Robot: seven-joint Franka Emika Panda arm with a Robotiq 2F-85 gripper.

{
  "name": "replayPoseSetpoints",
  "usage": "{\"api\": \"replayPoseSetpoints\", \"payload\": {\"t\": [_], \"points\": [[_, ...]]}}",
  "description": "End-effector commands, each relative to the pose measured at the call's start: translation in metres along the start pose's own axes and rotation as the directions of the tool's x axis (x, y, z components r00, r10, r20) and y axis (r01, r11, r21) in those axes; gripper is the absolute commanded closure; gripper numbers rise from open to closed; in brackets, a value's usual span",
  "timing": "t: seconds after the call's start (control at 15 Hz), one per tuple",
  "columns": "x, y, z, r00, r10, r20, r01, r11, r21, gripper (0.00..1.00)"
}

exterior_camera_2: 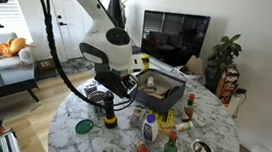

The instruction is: Pick up the flash light from the clear cup and put it on the table, pick up the clear cup from the blue box and put it on the table

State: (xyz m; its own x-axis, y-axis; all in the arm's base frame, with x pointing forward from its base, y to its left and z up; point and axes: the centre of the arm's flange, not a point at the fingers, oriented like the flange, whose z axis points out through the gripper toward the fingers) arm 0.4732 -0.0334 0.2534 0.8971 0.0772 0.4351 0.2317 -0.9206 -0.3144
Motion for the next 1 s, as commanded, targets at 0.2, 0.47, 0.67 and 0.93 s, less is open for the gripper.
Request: {"api": "replayPoseSetpoints", "payload": {"t": [0.2, 0.47, 0.67, 0.93], "points": [[-0.014, -0.018, -0.023, 0.988, 0.004, -0.154, -0.007, 1.000, -0.016, 0.70], [-0.006, -0.012, -0.013, 0.986, 0.016, -0.165, -0.016, 1.000, 0.002, 0.70], [0.000, -0.006, -0.004, 0.985, 0.035, -0.169, -0.035, 0.999, 0.006, 0.70], [0.012, 0.002, 0.010, 0.986, 0.056, -0.155, -0.055, 0.998, 0.010, 0.70]]}}
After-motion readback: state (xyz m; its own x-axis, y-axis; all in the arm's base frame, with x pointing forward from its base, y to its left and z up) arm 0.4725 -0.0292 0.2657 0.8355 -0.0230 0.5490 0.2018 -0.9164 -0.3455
